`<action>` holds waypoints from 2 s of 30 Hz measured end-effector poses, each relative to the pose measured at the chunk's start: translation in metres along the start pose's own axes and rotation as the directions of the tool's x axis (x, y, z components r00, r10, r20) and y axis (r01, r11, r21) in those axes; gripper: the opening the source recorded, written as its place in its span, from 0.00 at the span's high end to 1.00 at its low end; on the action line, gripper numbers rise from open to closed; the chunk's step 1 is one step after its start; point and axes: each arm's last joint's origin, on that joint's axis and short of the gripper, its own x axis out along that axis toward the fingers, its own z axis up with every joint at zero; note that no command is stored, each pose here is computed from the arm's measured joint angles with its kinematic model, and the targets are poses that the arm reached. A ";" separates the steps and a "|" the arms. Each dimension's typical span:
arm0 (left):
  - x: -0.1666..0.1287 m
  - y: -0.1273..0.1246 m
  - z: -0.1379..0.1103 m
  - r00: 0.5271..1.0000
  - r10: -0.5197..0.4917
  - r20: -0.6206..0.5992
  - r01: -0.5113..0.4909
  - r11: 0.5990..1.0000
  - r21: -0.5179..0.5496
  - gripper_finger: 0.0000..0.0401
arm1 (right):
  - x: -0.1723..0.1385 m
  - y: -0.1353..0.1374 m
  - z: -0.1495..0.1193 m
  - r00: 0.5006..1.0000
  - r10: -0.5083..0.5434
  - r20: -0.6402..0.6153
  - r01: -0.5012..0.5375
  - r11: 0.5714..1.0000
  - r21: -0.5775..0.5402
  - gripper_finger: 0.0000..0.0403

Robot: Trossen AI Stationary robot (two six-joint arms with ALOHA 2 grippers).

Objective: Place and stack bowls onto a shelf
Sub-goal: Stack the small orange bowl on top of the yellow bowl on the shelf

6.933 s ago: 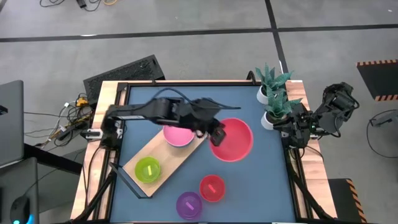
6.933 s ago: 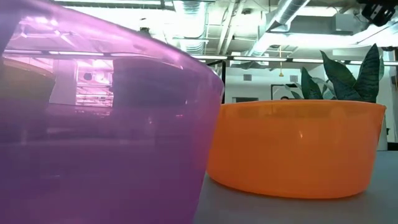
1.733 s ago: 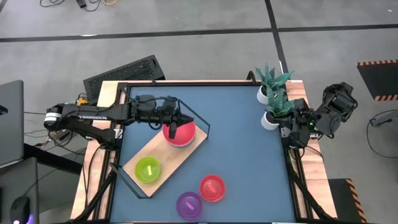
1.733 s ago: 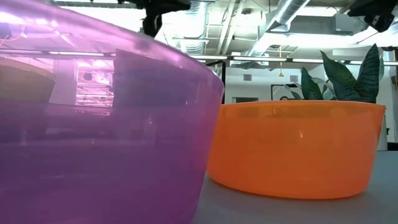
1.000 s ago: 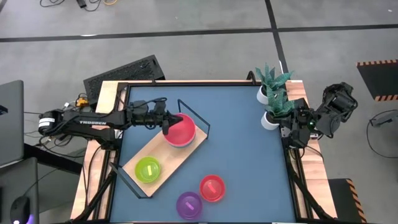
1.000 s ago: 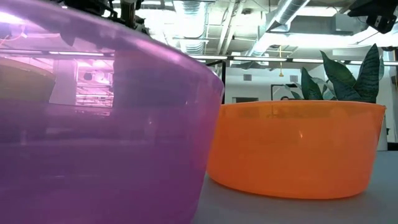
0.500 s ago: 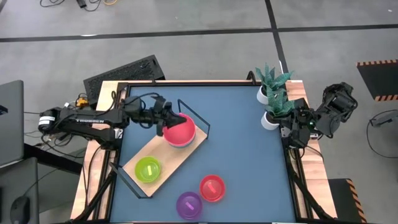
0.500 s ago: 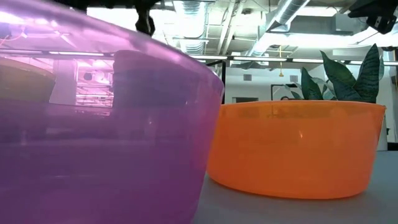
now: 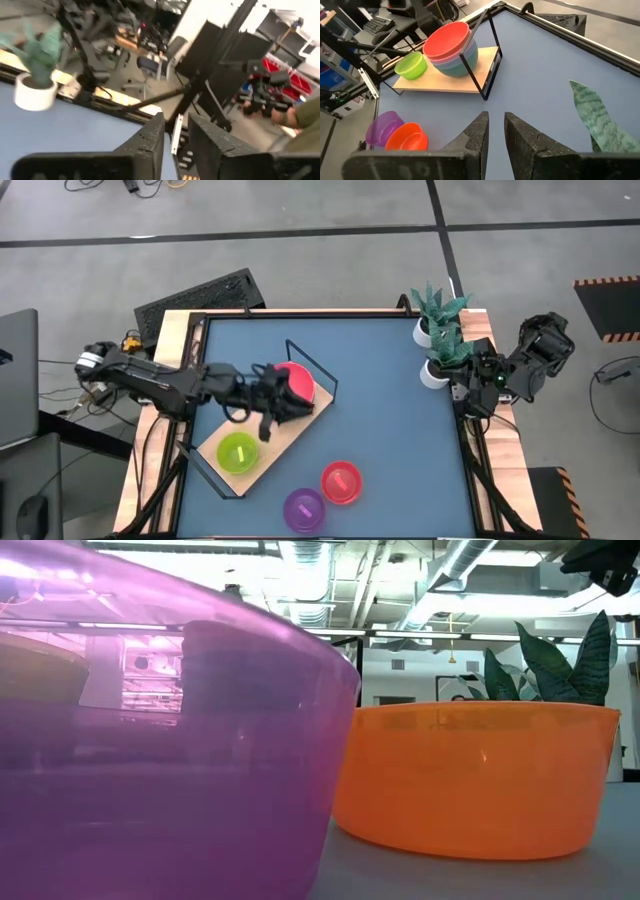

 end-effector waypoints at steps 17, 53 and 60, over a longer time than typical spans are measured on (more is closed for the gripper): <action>0.061 -0.039 -0.026 0.904 0.088 -0.417 -0.079 0.996 0.039 0.70 | 0.000 -0.001 -0.001 1.000 -0.005 -0.009 0.005 1.000 -0.008 0.78; 0.095 -0.053 -0.080 0.847 0.108 -0.521 -0.124 0.992 0.004 0.70 | 0.000 -0.003 -0.002 1.000 -0.016 -0.018 0.016 1.000 -0.026 0.78; 0.095 -0.051 -0.080 0.849 0.166 -0.502 -0.241 0.966 -0.088 0.70 | 0.000 -0.003 -0.002 1.000 -0.016 -0.018 0.016 1.000 -0.026 0.78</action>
